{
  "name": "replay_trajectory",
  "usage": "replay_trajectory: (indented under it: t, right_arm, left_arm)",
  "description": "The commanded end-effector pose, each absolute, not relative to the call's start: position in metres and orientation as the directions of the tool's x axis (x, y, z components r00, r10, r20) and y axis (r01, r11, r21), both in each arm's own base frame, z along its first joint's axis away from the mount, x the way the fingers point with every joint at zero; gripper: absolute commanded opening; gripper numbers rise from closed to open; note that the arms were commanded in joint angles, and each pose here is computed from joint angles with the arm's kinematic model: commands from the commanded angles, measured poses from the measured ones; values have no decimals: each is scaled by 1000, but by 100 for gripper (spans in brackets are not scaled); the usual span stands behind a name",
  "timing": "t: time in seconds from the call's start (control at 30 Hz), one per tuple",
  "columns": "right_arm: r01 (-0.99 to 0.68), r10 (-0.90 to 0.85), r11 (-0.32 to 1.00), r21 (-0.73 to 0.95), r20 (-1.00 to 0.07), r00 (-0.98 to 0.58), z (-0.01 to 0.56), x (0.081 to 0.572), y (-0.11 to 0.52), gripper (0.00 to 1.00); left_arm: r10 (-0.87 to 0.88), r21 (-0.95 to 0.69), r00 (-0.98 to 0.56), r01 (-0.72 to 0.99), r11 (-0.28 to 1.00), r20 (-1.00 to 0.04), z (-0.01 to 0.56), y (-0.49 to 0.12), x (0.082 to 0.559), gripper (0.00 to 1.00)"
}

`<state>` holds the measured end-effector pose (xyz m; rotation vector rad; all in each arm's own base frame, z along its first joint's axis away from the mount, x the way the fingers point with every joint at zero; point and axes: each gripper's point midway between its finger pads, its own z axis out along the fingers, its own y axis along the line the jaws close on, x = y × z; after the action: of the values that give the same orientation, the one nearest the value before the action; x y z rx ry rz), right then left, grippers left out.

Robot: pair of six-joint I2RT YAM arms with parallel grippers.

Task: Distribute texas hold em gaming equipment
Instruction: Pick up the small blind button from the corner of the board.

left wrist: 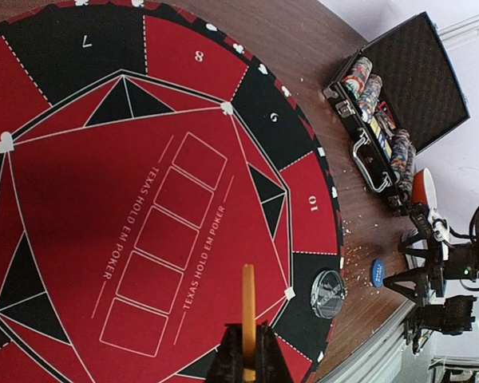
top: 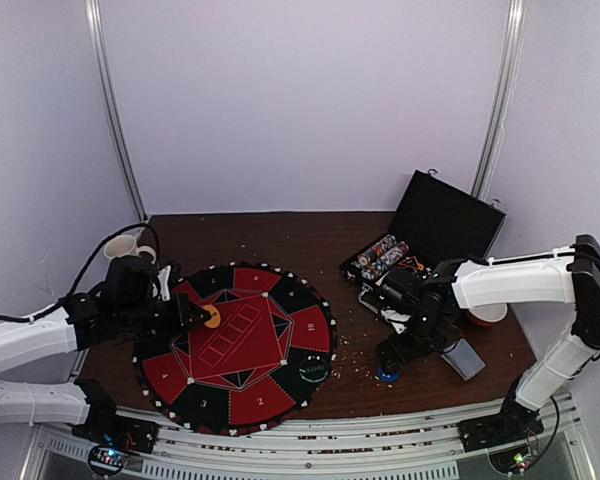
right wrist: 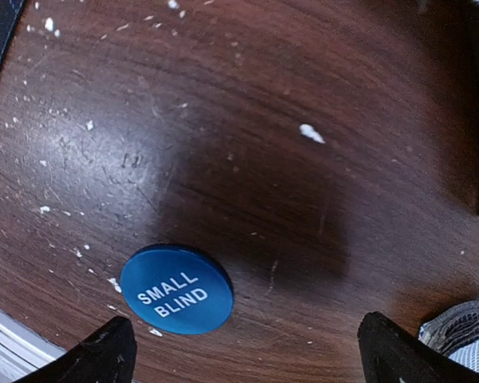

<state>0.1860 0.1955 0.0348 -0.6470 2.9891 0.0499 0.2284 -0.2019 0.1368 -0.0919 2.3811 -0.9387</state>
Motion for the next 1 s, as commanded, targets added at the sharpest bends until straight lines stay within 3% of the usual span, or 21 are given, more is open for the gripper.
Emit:
replay_trajectory:
  t: [0.0,0.43,0.63,0.97]
  right_arm:
    - [-448,-448,894,-7,-49,-893,29,179,209,98]
    - [-515,-513,857,-3,74,-855,6,155,226,76]
    - [-520,-518,854,2,96,-850,0,152,225,58]
    - [-538,-535,842,-42,62,-842,6,161,225,44]
  left_arm:
    - [-248,-635,-799,203,745,-547,159,-210,244,0]
    - [-233,-603,-773,232,763,-591,171,-207,260,0]
    - [-217,-585,-770,238,775,-600,167,-204,264,0]
    - [-220,-576,-754,246,779,-619,170,-200,268,0]
